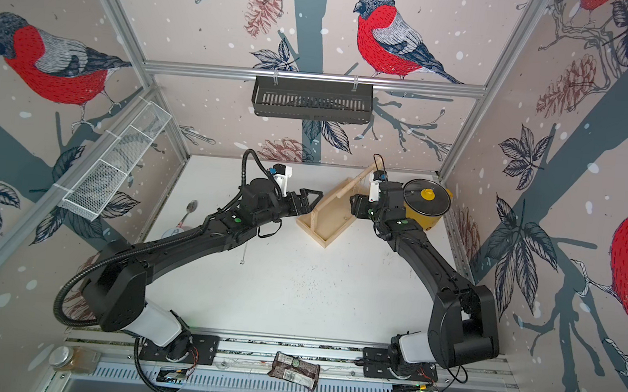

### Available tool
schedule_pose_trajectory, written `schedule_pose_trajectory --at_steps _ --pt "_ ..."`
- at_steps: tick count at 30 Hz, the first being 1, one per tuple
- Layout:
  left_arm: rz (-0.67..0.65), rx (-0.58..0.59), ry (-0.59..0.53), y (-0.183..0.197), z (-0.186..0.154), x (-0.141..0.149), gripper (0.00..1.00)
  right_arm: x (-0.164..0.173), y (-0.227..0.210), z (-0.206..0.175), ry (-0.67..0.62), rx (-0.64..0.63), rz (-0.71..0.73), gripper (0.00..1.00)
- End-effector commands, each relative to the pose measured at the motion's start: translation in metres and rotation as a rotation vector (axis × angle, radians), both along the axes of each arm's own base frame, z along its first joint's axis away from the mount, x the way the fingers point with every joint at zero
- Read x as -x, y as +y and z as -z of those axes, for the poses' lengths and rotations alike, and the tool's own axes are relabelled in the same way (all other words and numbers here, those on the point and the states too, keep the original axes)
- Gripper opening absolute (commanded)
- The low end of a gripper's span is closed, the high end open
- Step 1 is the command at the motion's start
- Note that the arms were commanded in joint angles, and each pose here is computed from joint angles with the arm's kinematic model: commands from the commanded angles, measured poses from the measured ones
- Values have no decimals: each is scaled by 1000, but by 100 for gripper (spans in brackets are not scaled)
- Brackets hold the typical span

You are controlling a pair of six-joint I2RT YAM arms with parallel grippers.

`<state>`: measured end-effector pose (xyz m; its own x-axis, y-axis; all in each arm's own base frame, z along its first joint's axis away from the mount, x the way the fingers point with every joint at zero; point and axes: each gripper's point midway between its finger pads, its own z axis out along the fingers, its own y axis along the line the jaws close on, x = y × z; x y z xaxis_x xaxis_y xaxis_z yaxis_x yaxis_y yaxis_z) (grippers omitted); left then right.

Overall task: Take the necklace off the jewelry display stand
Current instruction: Take off the necklace from the stand.

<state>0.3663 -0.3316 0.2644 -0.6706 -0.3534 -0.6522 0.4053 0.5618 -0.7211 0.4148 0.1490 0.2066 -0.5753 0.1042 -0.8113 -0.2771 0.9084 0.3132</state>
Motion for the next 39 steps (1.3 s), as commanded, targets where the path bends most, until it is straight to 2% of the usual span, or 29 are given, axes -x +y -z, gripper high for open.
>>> schedule_pose_trajectory --at_steps 1,6,16,39 --pt "0 23 -48 -1 -12 -2 97 -5 0 -15 -76 3 3 63" --pt "12 19 -44 -3 -8 -2 97 -8 -1 -23 -103 -21 1 55" --pt "4 2 -47 1 -6 -3 97 -9 10 -39 -147 -53 -63 49" --pt "15 -8 -23 7 5 -7 97 -19 23 -35 -155 -56 -99 36"
